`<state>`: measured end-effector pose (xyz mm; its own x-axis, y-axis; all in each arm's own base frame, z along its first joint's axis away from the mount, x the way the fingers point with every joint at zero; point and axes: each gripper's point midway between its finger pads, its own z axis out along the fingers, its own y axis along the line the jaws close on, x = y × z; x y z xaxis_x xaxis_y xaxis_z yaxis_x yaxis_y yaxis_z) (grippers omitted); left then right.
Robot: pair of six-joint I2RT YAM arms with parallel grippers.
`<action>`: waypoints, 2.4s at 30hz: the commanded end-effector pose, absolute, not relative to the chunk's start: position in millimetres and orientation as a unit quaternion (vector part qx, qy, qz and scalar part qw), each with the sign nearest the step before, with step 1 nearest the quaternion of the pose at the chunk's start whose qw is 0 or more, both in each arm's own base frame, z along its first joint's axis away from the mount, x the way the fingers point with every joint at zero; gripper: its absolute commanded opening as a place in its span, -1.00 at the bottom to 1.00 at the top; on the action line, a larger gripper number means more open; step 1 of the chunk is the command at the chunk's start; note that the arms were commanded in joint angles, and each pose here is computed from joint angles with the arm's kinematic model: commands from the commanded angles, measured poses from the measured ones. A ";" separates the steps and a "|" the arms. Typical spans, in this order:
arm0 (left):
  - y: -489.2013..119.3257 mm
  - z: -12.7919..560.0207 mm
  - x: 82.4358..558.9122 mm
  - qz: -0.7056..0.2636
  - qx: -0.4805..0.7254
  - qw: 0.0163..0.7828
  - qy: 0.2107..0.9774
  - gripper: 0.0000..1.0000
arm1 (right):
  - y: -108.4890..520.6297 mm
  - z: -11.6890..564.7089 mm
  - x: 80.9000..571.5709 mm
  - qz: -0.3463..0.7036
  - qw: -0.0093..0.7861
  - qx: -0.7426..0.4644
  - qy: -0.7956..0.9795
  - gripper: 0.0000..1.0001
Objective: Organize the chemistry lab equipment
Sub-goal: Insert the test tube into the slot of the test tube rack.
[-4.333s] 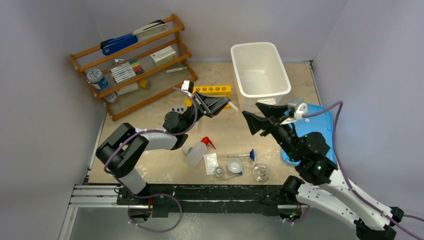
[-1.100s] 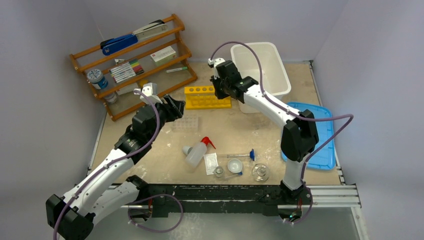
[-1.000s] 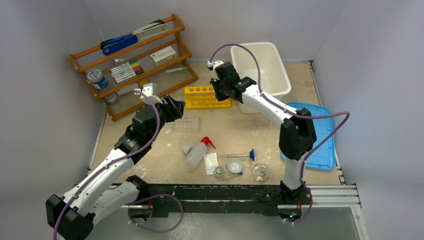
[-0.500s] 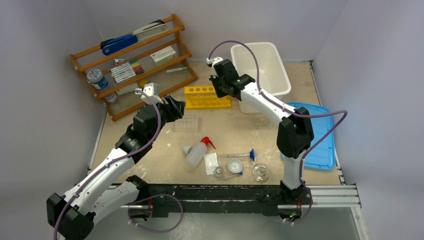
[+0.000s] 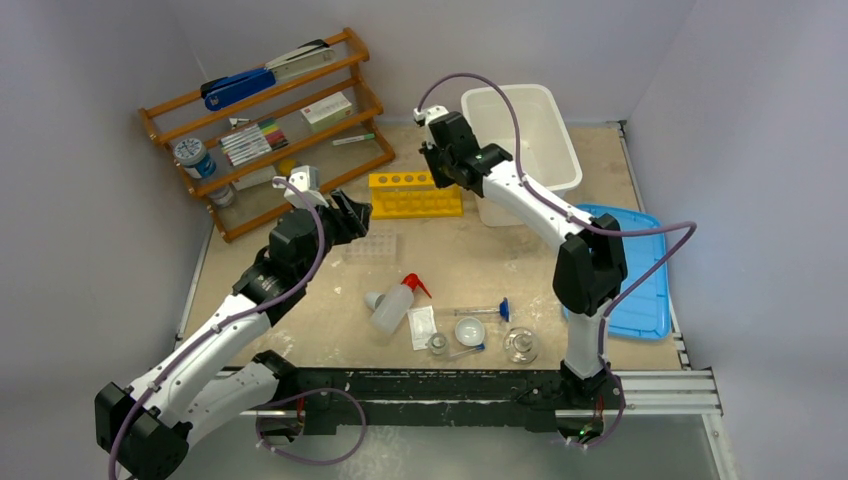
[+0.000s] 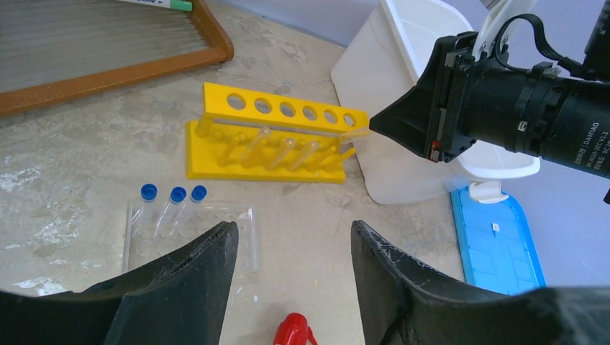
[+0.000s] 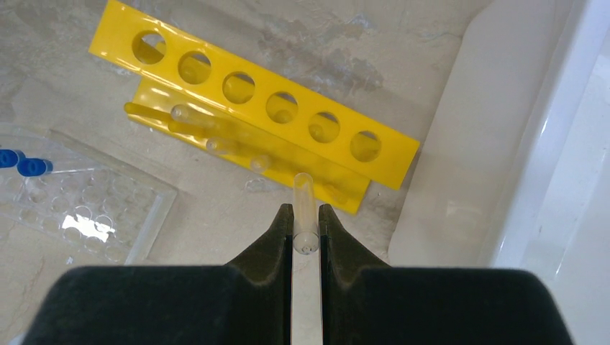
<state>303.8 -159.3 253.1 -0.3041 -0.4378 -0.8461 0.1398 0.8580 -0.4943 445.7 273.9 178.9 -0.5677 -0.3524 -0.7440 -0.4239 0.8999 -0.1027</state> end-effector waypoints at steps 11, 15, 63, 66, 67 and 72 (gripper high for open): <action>-159.9 273.7 307.2 -0.256 -0.090 0.603 0.750 0.17 | 276.8 176.3 459.2 0.038 0.422 -0.219 0.879 -1.00; -159.9 272.8 306.9 -0.256 -0.090 0.602 0.751 0.17 | 275.9 173.4 458.0 0.037 0.419 -0.220 0.880 -1.00; -166.2 269.0 307.5 -0.267 -0.084 0.595 0.753 0.17 | 266.9 207.6 453.0 0.022 0.455 -0.217 0.863 -1.00; -166.2 269.2 307.2 -0.267 -0.084 0.596 0.753 0.17 | 271.3 211.5 450.3 0.026 0.458 -0.220 0.861 -1.00; -166.3 269.9 307.2 -0.268 -0.083 0.596 0.752 0.16 | 272.8 212.3 449.5 0.027 0.459 -0.220 0.860 -1.00; -166.7 269.8 306.8 -0.269 -0.083 0.595 0.753 0.17 | 279.5 214.3 447.1 0.029 0.459 -0.225 0.859 -1.00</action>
